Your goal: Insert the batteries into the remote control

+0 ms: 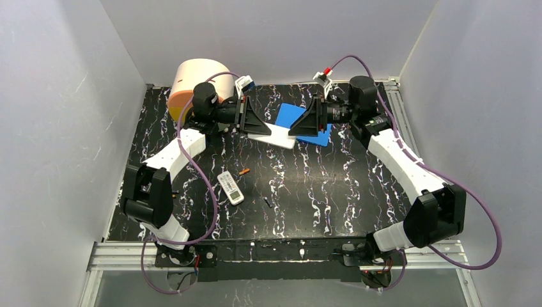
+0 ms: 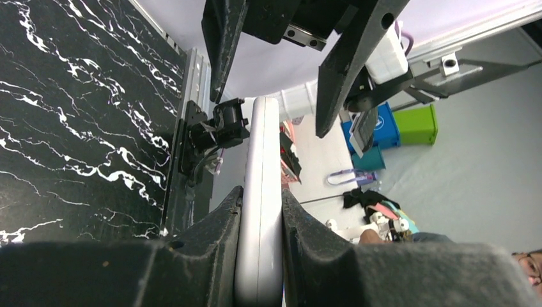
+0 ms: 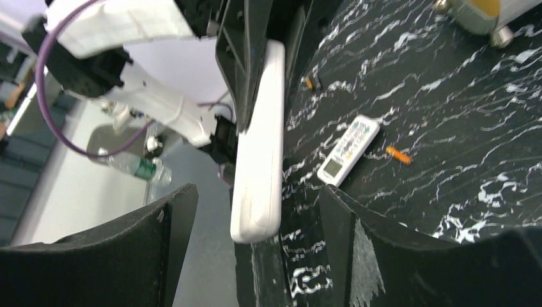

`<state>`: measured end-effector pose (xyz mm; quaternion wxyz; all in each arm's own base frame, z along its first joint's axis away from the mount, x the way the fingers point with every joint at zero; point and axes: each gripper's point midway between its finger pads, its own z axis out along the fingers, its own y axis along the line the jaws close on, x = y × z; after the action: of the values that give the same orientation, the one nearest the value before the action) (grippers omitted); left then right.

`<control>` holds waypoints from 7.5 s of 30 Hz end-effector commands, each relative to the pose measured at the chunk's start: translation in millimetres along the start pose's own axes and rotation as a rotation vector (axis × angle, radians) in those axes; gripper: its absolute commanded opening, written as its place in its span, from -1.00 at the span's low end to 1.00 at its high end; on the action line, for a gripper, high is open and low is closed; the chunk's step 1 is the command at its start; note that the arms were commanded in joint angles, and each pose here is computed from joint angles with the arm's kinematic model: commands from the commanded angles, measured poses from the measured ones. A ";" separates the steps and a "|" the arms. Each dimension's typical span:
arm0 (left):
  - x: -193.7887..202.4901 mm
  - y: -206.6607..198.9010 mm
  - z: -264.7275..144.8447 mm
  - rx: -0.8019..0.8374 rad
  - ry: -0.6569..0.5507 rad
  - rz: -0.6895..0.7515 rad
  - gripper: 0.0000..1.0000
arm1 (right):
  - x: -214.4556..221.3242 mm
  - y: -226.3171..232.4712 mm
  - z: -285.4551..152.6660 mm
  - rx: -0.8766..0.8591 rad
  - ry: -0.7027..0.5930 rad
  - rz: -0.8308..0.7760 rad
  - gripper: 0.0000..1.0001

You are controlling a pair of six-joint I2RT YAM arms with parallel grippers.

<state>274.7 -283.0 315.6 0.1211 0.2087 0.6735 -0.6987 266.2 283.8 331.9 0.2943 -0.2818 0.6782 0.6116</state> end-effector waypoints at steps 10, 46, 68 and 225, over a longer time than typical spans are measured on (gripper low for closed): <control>29.2 -28.4 -10.4 0.059 0.087 0.187 -1.00 | 33.7 12.9 14.9 -0.046 0.205 -0.103 0.43; 16.2 90.7 -100.5 -0.813 -0.332 0.011 0.97 | 83.9 -174.2 -167.7 1.568 0.175 -0.053 -0.97; 47.4 110.7 -123.7 -0.990 -0.316 -0.107 0.97 | 176.8 -245.2 -222.1 2.054 0.585 -0.089 -0.97; -5.4 16.0 -18.1 -0.585 -0.313 0.198 0.89 | -20.2 -71.6 26.2 0.439 -0.541 0.896 -0.63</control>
<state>270.3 -286.0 317.0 0.2625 0.1440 0.7710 -0.5620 312.8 327.8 336.7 0.2560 0.0965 0.6999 0.6598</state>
